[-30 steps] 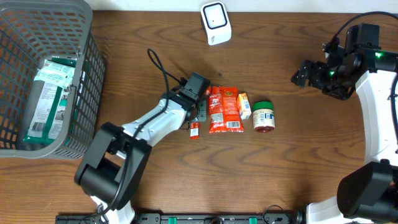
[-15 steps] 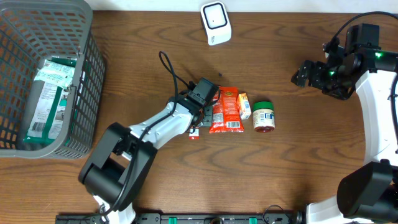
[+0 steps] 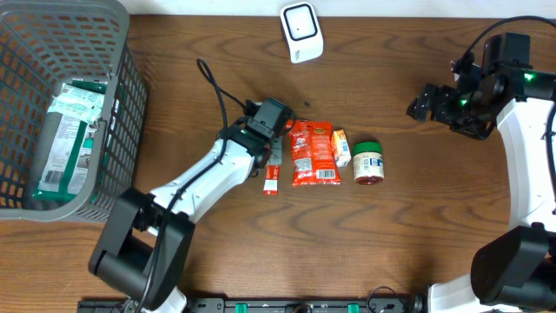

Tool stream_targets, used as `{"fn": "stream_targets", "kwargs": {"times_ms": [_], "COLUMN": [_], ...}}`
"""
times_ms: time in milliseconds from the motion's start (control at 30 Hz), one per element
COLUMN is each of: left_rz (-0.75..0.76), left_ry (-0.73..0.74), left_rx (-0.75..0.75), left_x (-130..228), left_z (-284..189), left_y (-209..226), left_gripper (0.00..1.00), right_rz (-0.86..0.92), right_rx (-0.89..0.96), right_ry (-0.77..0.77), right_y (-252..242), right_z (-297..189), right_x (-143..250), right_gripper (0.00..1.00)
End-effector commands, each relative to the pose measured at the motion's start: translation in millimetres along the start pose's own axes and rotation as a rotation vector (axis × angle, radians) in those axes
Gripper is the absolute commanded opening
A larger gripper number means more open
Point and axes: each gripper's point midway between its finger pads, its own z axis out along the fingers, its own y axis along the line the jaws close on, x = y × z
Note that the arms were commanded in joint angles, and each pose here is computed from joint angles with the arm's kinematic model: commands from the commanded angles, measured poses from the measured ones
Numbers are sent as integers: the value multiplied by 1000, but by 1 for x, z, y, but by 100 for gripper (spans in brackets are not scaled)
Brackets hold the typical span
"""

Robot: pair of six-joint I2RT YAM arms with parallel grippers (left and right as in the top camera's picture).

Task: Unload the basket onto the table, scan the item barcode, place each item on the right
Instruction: 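Lower the stick packet beside the red packet and release it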

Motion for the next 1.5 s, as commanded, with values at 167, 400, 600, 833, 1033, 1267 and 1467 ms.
{"fn": "stream_targets", "kwargs": {"times_ms": [167,400,600,833,1033,1267,1467], "left_rz": [13,10,10,29,53,99,122], "left_ry": [166,191,195,176,125,71,6], "left_rx": [0,59,65,88,113,39,49], "left_x": [39,43,44,39,27,15,-9], "left_z": [34,33,33,33,34,34,15], "left_y": [5,-7,-8,-12,-18,-5,-6], "left_gripper": [16,16,16,17,17,17,17], "right_rz": [5,5,5,5,5,5,5], "right_rx": [-6,-6,-6,-6,-6,-6,-6], "right_ry": [-10,-10,-10,-10,-10,-10,-10], "right_y": [-2,-2,-2,-2,-2,-2,-2], "right_z": [-4,-4,-4,-4,-4,-4,-4], "right_x": [-1,-1,-1,-1,-1,-1,-1], "right_gripper": [99,99,99,99,99,99,99]}}
